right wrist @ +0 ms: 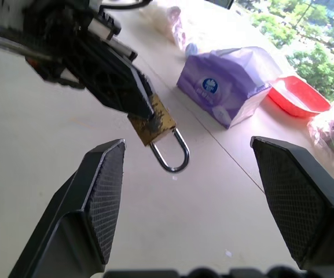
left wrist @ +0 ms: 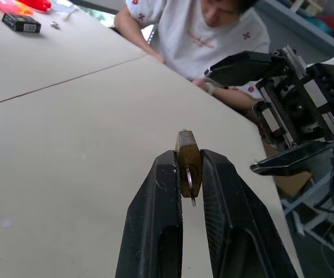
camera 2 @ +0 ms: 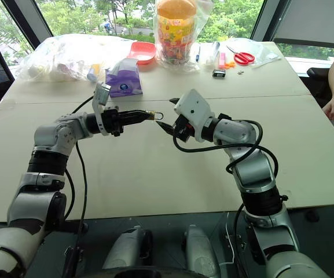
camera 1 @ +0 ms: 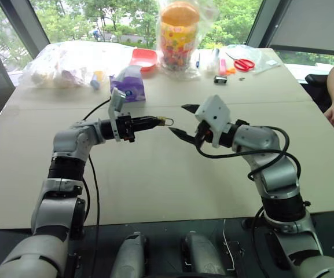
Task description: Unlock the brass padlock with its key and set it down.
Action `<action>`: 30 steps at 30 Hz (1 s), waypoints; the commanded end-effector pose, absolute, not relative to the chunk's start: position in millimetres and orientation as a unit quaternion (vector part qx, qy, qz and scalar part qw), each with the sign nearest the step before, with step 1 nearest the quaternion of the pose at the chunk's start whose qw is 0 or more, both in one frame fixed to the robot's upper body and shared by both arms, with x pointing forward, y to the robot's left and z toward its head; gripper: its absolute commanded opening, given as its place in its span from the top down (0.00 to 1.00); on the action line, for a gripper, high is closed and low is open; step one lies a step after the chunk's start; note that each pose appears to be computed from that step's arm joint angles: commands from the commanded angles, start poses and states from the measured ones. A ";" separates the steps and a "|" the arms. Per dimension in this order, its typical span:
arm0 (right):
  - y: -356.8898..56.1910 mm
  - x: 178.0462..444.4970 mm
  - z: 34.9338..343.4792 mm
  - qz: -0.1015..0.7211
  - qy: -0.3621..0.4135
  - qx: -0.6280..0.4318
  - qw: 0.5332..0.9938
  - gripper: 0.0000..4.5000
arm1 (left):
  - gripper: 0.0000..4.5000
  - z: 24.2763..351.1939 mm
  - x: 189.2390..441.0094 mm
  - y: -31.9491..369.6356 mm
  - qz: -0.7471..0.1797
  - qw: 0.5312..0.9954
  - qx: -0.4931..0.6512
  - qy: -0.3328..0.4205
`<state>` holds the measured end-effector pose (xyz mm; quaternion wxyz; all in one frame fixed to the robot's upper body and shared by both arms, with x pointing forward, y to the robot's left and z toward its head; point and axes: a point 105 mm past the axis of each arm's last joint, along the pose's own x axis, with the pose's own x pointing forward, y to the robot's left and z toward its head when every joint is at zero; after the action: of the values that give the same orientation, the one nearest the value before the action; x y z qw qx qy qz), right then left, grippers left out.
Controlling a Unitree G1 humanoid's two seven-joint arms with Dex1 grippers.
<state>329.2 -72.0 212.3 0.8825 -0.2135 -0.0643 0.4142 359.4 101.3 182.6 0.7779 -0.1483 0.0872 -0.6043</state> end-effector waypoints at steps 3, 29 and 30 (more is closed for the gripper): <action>-76.1 331.0 224.6 0.388 -0.081 -0.204 0.895 0.21 | 1.00 197.8 345.1 100.0 -0.638 0.752 -0.148 0.071; -71.8 323.5 206.9 0.438 -0.049 -0.212 0.872 0.21 | 1.00 200.8 341.5 98.2 -0.646 0.750 -0.123 0.063; -73.2 323.1 205.9 0.437 -0.047 -0.212 0.873 0.21 | 1.00 200.0 341.9 97.7 -0.646 0.750 -0.124 0.064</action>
<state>332.2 -77.0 194.8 0.8806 -0.2105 -0.0216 0.4240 340.6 97.6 190.4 0.7471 -0.1372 0.0863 -0.6446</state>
